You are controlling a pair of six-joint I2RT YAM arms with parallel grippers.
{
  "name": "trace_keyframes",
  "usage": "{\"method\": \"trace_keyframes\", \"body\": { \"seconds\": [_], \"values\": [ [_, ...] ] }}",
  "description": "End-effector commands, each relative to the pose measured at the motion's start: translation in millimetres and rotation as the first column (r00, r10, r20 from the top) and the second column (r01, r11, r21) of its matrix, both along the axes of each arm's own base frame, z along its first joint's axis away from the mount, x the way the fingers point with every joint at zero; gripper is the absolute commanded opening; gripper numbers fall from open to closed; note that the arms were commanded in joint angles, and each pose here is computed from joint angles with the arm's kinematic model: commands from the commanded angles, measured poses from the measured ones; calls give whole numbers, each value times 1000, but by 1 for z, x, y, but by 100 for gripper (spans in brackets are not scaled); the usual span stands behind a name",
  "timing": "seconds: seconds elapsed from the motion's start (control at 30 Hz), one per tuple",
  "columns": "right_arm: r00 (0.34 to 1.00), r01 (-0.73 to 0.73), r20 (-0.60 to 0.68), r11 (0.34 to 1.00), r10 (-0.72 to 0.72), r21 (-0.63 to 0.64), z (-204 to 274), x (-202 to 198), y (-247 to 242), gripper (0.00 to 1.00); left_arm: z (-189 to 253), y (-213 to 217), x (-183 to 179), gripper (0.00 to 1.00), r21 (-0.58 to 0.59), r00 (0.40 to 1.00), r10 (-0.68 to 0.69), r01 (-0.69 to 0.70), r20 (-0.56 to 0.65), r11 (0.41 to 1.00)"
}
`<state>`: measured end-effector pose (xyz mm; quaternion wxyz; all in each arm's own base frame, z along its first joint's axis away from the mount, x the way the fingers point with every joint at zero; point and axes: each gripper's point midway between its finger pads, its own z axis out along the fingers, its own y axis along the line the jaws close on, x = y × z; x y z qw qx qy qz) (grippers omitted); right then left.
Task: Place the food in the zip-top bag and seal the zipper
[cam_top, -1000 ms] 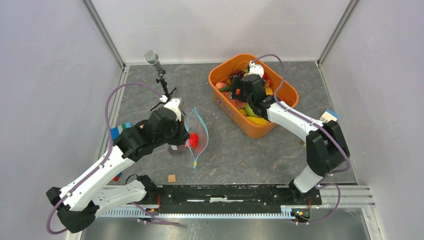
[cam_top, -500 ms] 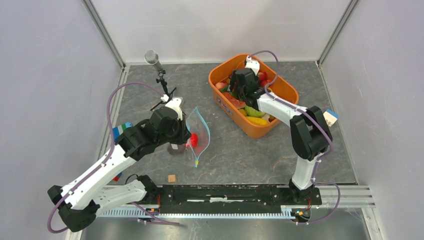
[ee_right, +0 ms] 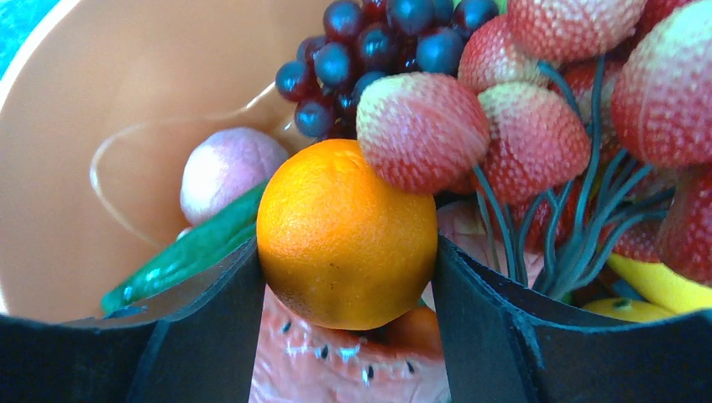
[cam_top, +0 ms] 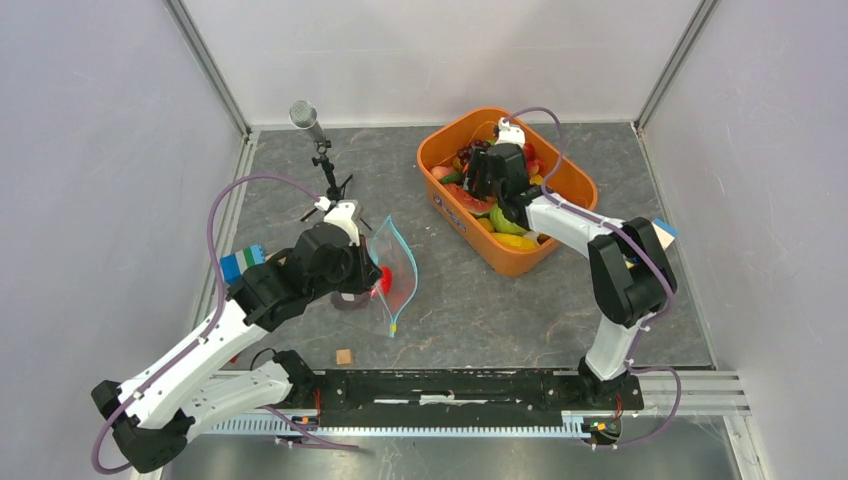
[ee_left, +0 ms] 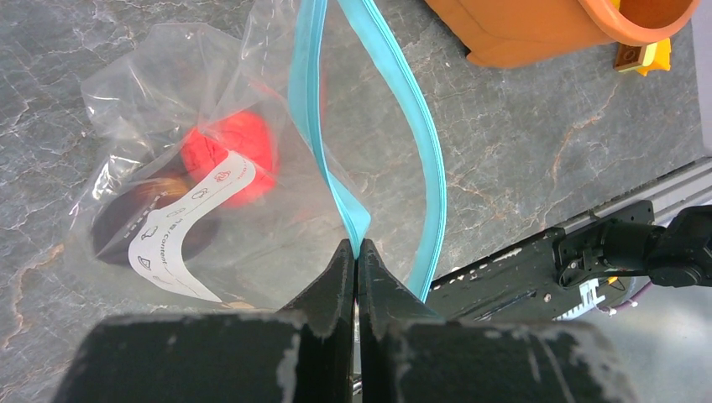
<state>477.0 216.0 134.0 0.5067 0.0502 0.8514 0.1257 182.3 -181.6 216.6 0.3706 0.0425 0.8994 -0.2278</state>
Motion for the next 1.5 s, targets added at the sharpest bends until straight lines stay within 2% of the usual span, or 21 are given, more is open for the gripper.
{"method": "trace_keyframes", "body": {
  "seconds": [0.0,0.2,0.57,0.87,1.13,1.47],
  "values": [
    [991,-119,69,992,116,47,27,-17,11,41,8,-9,4,2,-78,1000,18,-17,14,997],
    [968,-243,74,968,238,67,41,-35,25,39,9,-9,2,2,-80,1000,4,-2,20,997],
    [958,-265,124,963,257,52,63,-54,14,39,5,-11,1,2,-57,1000,-27,27,14,998],
    [932,-279,254,959,258,52,103,-69,2,40,3,-13,1,2,-57,1000,-19,18,-6,998],
    [883,-383,327,920,337,85,133,-103,7,41,2,-17,4,2,-45,999,-41,40,-9,998],
    [863,-416,363,902,352,114,144,-141,-5,41,4,-19,4,2,-53,999,-47,47,-5,998]
  ]
}}
